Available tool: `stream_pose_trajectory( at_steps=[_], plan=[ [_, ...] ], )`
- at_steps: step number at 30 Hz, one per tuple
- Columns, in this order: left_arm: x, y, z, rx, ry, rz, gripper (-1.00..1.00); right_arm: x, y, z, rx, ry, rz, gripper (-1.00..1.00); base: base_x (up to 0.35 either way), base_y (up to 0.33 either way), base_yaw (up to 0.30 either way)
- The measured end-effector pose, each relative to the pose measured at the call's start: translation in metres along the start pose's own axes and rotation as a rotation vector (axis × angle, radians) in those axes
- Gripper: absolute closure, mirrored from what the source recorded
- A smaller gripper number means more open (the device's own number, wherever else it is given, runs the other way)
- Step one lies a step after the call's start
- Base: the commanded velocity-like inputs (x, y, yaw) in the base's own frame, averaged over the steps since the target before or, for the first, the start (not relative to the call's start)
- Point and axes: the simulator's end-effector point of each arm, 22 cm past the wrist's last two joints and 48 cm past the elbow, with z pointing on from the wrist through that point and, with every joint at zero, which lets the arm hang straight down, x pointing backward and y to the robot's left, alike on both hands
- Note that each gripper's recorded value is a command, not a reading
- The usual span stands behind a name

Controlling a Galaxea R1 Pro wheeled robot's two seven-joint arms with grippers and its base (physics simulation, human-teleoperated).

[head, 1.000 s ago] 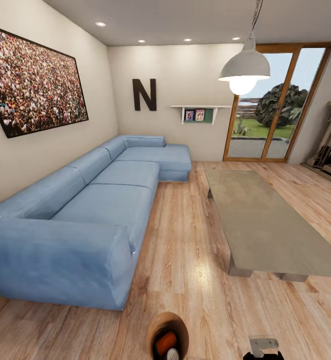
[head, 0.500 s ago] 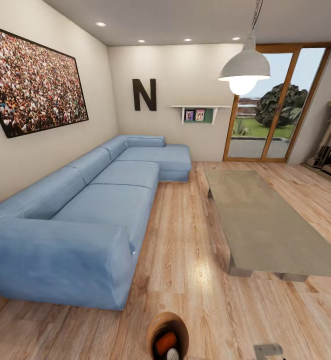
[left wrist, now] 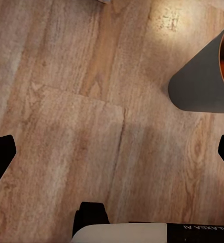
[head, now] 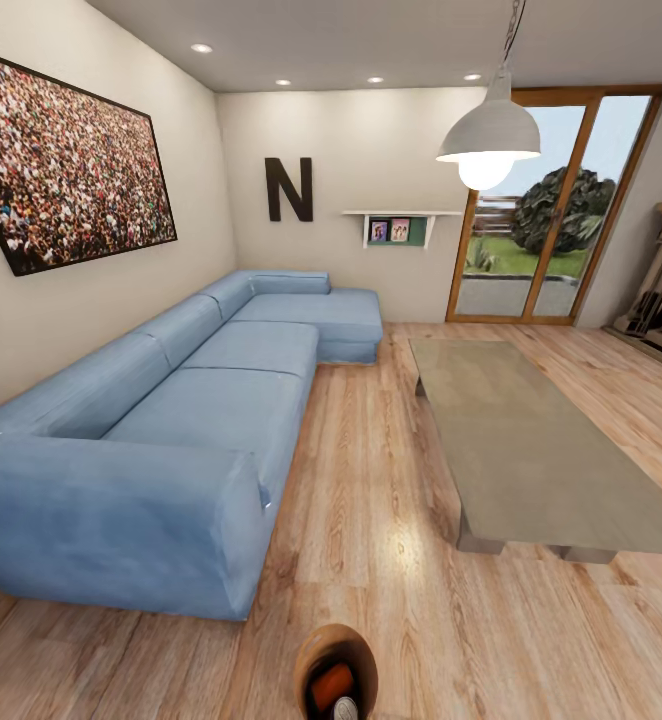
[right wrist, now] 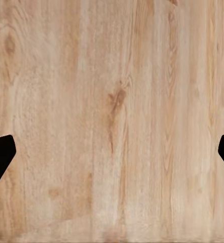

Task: Put the three can of soda from the living room inside the tash can in the kitchen.

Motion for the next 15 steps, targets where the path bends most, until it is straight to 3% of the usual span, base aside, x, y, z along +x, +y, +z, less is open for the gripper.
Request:
stream_pose_trajectory(
  at_steps=[8,15],
  plan=[
    [0.0,-0.001,0.0,0.001,0.001,0.0,-1.0,0.037,0.004,-0.006,-0.008,0.045,-0.036,-1.0,0.0,0.0,0.0],
    [0.001,-0.001,0.0,0.001,0.002,0.0,-1.0,0.086,0.01,-0.017,-0.031,0.154,-0.112,-1.0,0.0,0.0,0.0]
  ],
)
